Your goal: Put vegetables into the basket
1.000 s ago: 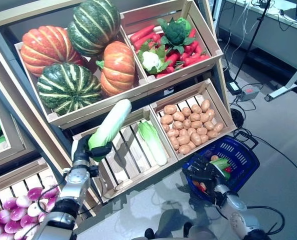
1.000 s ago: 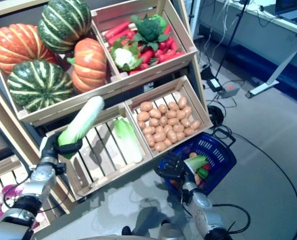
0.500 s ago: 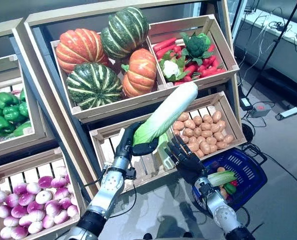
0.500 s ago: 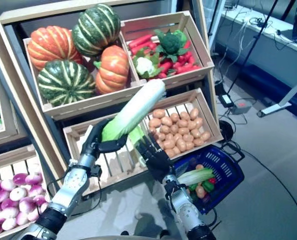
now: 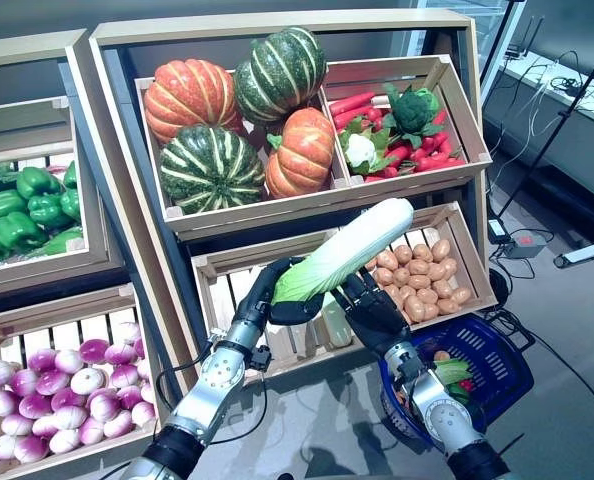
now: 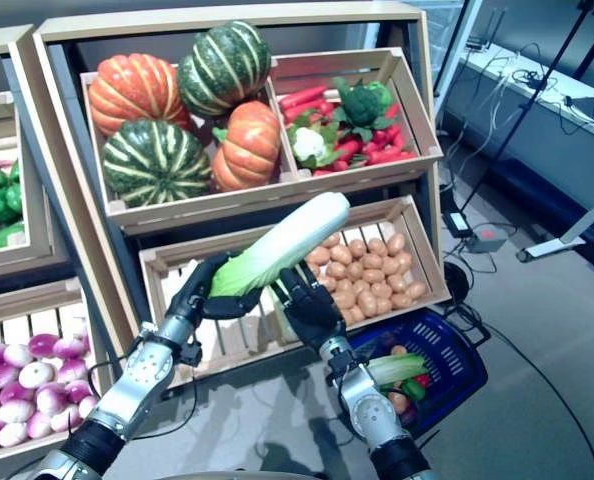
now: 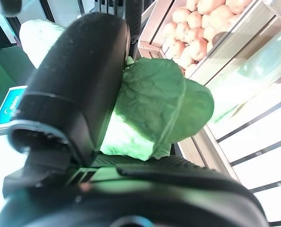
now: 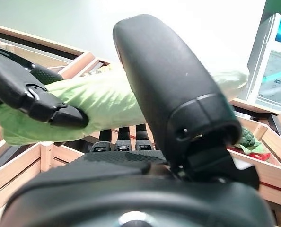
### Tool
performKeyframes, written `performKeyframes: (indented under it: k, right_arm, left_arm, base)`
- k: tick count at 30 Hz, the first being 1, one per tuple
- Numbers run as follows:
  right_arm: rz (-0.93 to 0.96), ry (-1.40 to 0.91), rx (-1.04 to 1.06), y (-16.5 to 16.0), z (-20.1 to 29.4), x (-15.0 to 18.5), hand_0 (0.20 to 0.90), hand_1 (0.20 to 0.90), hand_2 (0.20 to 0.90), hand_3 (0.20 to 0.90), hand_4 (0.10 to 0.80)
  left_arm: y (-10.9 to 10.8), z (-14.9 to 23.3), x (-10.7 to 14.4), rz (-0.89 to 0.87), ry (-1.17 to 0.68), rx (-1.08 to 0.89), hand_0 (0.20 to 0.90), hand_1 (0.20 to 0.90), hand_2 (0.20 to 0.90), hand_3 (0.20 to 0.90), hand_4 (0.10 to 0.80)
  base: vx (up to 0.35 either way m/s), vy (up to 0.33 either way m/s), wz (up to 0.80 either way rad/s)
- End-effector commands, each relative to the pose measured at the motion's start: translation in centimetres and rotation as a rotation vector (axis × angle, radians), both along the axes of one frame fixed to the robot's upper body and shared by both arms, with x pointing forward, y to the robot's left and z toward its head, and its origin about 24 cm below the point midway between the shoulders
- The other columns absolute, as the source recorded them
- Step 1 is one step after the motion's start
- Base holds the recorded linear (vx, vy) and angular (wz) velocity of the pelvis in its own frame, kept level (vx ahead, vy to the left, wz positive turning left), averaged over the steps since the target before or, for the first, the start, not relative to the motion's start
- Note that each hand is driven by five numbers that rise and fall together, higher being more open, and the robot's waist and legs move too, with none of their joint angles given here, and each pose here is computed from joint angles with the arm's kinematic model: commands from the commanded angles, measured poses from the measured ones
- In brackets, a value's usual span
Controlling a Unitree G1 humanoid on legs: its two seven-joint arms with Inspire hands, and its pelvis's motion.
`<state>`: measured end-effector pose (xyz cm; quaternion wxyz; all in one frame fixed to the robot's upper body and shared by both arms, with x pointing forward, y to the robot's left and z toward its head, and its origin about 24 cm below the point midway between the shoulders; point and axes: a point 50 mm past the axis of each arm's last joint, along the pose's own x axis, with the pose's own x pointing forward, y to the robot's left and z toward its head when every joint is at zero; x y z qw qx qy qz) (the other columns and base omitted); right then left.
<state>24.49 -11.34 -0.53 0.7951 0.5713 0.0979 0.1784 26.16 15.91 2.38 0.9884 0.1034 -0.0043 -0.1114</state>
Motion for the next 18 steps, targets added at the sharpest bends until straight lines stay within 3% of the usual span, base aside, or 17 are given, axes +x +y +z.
performKeyframes:
  k: [1,18]
  right_arm:
    - [-0.056,-0.382,0.138,0.1,7.3,2.9,0.900,0.900,0.900,0.900,0.800]
    - [-0.258,-0.542,-0.026,-4.0,11.5,5.7,0.900,0.900,0.900,0.900,0.800]
  left_arm:
    - [-1.5,5.5,1.4,-0.123,-0.289,0.029,0.300,0.300,0.300,0.300,0.400]
    - [-3.1,4.9,0.8,-0.302,-0.278,0.173,0.300,0.300,0.300,0.300,0.400]
  base:
    - [0.006,-0.008,0.07]
    - [0.000,-0.001,0.01]
